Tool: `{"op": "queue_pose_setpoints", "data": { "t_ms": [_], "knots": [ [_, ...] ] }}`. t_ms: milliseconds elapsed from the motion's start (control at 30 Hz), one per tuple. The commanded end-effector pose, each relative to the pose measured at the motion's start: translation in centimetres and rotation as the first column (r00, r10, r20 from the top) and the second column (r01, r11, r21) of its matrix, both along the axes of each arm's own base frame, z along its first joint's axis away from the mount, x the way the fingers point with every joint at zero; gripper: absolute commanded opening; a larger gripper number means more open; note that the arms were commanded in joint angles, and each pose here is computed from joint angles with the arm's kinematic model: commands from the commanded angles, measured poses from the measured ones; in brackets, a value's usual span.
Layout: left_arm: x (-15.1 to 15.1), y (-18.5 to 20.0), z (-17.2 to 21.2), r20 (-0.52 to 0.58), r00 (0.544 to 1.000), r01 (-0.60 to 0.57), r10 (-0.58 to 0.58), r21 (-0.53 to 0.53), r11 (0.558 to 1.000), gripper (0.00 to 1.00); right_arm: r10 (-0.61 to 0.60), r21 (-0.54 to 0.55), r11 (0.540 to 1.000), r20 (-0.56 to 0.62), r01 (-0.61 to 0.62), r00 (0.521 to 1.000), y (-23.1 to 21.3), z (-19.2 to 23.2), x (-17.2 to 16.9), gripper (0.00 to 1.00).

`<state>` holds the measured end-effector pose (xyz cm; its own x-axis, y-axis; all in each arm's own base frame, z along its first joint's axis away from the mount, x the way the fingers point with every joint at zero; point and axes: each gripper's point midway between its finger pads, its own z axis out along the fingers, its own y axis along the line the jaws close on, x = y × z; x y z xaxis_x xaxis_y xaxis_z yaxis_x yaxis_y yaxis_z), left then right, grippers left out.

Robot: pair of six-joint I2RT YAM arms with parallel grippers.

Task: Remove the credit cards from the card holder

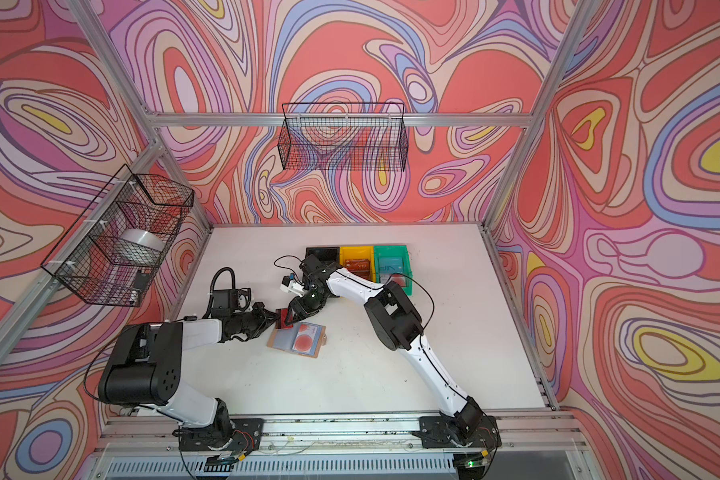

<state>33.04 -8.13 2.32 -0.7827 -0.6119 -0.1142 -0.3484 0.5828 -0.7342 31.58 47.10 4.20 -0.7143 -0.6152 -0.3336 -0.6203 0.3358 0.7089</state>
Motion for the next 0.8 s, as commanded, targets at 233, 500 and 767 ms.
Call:
{"op": "queue_pose_setpoints", "data": {
  "t_ms": [233,500,767],
  "knots": [
    [-1.9,0.1,-1.5,-0.085,0.996,-0.005,0.007,0.022,1.000,0.00,0.038,-0.011,0.999,-0.006,-0.038,0.999,0.0,-1.6,-1.0,0.48],
    [-1.7,0.4,-0.2,-0.071,0.998,0.005,-0.002,0.043,0.999,0.00,0.054,-0.050,0.997,0.002,-0.054,0.999,-1.5,-1.9,-1.8,0.49],
    [-1.3,0.5,1.1,-0.053,0.999,0.009,-0.006,0.052,0.999,0.00,0.100,-0.141,0.986,0.073,-0.089,0.992,-4.4,-1.3,-2.8,0.49]
  ]
}}
